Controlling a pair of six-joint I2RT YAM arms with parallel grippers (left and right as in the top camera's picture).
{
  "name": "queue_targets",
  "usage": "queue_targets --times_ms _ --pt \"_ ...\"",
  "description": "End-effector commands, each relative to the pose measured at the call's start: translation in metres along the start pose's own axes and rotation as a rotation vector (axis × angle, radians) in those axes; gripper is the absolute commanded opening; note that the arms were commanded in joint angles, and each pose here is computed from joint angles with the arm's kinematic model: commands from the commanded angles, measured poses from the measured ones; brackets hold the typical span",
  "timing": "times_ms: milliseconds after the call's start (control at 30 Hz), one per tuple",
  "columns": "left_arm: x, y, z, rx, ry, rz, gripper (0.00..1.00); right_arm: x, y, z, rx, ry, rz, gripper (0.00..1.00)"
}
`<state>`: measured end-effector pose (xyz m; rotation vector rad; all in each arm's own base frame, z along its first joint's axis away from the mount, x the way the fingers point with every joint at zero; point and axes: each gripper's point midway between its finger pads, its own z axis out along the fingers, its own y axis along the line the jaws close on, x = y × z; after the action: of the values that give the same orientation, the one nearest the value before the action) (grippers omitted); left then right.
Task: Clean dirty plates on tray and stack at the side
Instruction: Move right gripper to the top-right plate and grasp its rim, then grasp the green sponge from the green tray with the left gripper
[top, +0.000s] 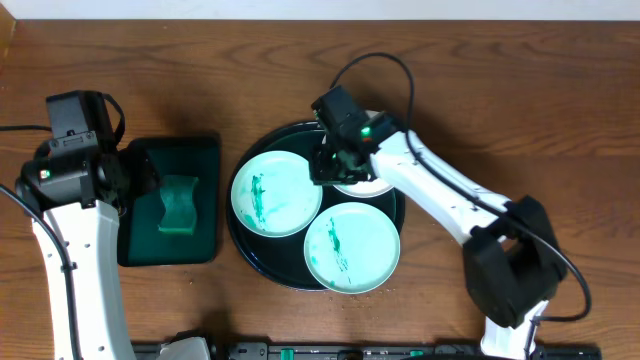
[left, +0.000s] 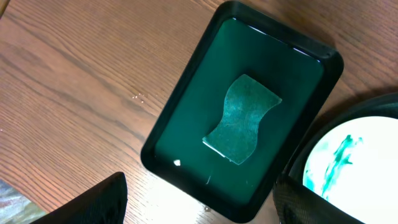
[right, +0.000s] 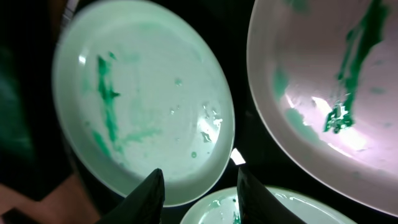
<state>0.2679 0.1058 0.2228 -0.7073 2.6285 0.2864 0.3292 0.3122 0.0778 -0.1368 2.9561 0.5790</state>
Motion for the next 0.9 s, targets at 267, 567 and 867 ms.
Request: queue_targets --times_ms 267,567,867 --pt "0.001 0.005 0.001 -0.026 0.012 -0.021 0.75 0.012 -0.02 0.049 0.124 0.053 0.022 0.26" --pt "0.004 0.002 0.014 -0.032 0.063 -0.01 0.75 0.001 -0.011 0.065 0.093 0.011 -0.031 0.14" --pt "0.017 -0.019 0.053 0.019 0.223 0.024 0.75 0.004 -0.018 0.077 0.141 0.008 -0.041 0.01"
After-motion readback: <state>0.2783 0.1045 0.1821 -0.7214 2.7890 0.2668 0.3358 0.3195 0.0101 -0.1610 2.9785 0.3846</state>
